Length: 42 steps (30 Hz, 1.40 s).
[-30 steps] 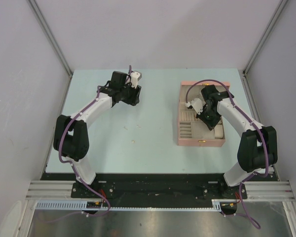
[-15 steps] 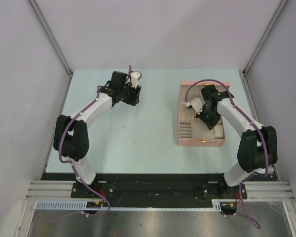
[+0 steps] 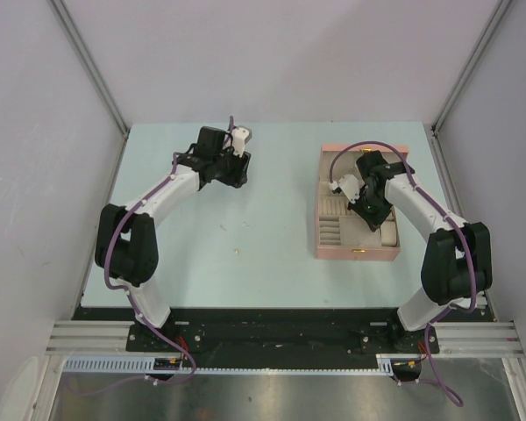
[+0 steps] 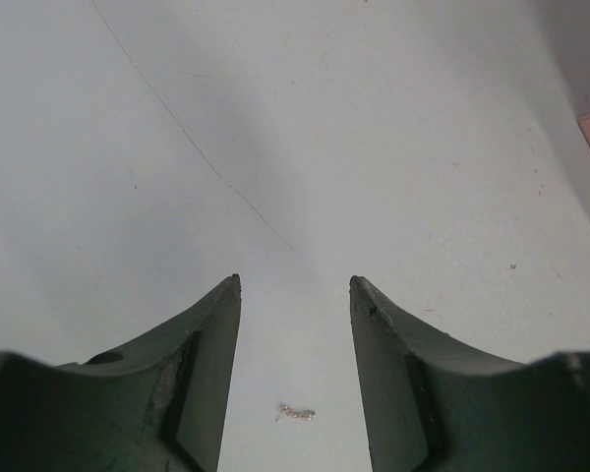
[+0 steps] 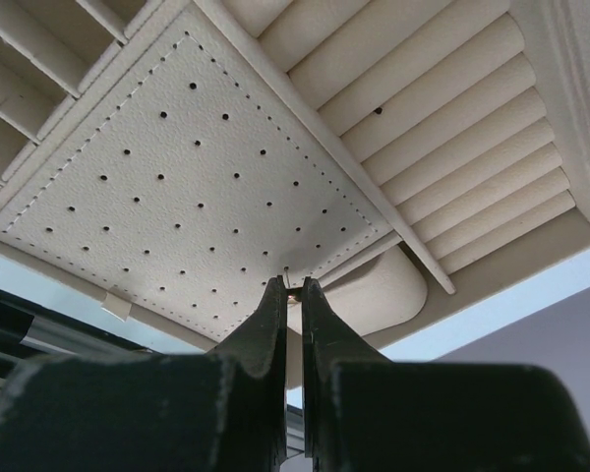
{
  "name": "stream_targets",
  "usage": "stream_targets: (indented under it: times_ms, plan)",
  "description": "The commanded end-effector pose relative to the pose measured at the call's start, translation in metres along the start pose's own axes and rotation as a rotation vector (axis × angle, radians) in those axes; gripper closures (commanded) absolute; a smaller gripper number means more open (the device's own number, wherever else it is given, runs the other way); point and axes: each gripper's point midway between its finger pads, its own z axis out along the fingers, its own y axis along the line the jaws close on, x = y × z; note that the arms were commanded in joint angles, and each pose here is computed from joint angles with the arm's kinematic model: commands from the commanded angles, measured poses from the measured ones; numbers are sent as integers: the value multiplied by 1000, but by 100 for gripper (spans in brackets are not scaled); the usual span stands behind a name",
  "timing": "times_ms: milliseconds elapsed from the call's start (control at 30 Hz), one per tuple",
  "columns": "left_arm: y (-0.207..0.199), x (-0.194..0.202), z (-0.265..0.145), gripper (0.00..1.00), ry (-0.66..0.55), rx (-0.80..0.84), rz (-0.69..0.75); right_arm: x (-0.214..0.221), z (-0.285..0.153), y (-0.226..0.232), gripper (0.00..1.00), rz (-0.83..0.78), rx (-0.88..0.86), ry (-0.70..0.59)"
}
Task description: Organize the mixed jewelry
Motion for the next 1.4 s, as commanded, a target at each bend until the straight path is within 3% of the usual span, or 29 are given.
stream_targets:
  times_ms: [0,567,667,900,1000,1367]
  plan:
    - [2,-13,-7,47,-49,-8,34,-6,-7,-4,100,-4,14,-11]
    - [4,-13,-7,47,-53,-8,33,-18,5,-4,100,-20,41,4]
    - [5,-13,-8,47,-54,-9,33,-19,4,-5,95,-27,51,7]
    - [5,-15,-9,47,-60,-9,33,-18,-3,-5,69,-25,66,-7]
    - [5,-16,-11,47,-65,-12,32,-19,-10,-6,63,-21,75,-26]
    - [2,-13,-27,47,-82,-17,45,-35,-48,-2,63,12,67,-145]
